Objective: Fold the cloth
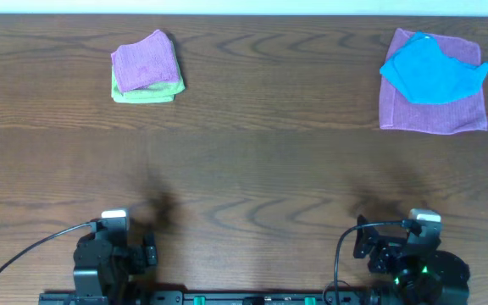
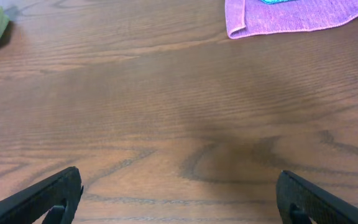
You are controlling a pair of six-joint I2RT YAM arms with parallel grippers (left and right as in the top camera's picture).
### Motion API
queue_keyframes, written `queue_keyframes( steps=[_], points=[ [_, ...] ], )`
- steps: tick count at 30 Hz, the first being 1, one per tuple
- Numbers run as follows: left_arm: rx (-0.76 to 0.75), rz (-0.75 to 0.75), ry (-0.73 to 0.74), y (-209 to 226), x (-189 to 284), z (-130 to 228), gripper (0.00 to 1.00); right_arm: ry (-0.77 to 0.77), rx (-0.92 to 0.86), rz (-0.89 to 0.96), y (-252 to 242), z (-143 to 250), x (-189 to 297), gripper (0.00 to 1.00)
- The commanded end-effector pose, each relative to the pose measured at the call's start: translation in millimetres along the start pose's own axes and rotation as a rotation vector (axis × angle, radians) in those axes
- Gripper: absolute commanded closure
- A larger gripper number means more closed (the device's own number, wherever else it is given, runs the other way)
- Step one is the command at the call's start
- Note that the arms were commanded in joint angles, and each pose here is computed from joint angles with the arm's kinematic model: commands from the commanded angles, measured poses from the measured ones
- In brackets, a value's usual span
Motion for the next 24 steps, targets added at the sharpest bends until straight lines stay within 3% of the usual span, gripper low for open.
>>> queue_keyframes(
  steps=[1, 24],
  points=[
    [-0.002, 0.0, 0.042, 0.5, -7.8, 12.5, 0.05, -0.007, -0.005, -0.002, 0.4, -0.4, 0.4, 0.01],
    [-0.001, -0.001, 0.034, 0.6, -11.3, 11.8, 0.05, -0.007, -0.005, -0.002, 0.4, -0.3, 0.4, 0.01]
  ],
)
Point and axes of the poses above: each gripper's point midway between its finger pads, its own x axis back along the fingers, its own y axis along the line the jaws close on, z = x × y, the point moved 4 cm from there along x, back along the fingers, and after that the axes turned 3 degrees about x, right-handed, at the moved point
